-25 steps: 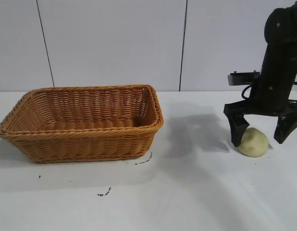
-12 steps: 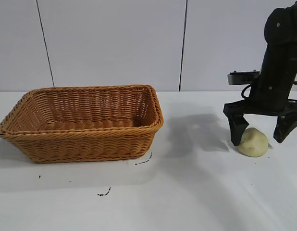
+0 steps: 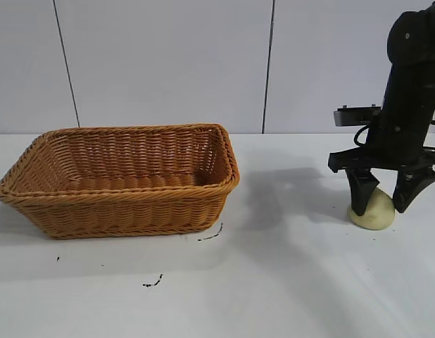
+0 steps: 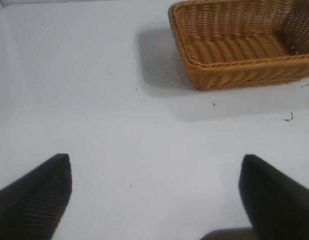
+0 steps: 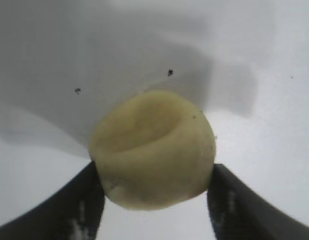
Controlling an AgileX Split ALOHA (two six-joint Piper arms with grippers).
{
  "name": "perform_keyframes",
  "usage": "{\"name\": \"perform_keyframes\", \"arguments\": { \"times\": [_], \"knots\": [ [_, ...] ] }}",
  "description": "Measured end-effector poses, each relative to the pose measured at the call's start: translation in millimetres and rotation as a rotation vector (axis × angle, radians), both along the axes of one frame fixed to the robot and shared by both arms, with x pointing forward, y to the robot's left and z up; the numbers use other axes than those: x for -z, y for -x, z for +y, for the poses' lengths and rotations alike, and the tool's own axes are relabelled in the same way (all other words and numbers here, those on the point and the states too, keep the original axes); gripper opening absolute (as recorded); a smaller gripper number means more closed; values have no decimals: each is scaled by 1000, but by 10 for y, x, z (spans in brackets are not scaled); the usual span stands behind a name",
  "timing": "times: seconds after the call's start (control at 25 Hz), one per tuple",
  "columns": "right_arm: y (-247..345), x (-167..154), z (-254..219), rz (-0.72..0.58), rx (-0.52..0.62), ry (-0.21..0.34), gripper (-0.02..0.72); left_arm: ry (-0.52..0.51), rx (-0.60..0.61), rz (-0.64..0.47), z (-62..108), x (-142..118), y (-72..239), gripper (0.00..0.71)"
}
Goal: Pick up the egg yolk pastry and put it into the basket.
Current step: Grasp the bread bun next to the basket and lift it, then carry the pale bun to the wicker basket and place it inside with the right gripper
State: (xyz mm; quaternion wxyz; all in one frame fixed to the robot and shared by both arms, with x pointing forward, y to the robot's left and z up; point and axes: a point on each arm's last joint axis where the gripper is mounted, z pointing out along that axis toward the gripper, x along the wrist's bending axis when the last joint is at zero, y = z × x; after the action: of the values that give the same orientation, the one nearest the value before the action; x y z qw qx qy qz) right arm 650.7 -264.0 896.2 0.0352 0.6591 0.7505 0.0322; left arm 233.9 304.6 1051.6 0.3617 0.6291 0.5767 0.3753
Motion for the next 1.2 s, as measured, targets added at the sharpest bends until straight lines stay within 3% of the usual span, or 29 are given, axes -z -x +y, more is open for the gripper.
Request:
{"name": "perform_keyframes", "arguments": {
  "times": [0.12, 0.4, 0.76, 0.92, 1.2],
  "knots": [
    [-2, -2, -1, -1, -1, 1, 223, 0, 0, 0, 0, 0, 0, 693],
    [-12, -109, -6, -21, -8, 6, 195, 0, 0, 0, 0, 0, 0, 693],
    [71, -1149, -17, -157, -7, 0, 190, 0, 0, 0, 0, 0, 0, 693],
    [111, -1557, 2, -204, -23, -6, 129, 0, 0, 0, 0, 0, 0, 693],
    [113, -2022, 514, -314, -149, -39, 106, 0, 0, 0, 0, 0, 0, 693]
  ]
}}
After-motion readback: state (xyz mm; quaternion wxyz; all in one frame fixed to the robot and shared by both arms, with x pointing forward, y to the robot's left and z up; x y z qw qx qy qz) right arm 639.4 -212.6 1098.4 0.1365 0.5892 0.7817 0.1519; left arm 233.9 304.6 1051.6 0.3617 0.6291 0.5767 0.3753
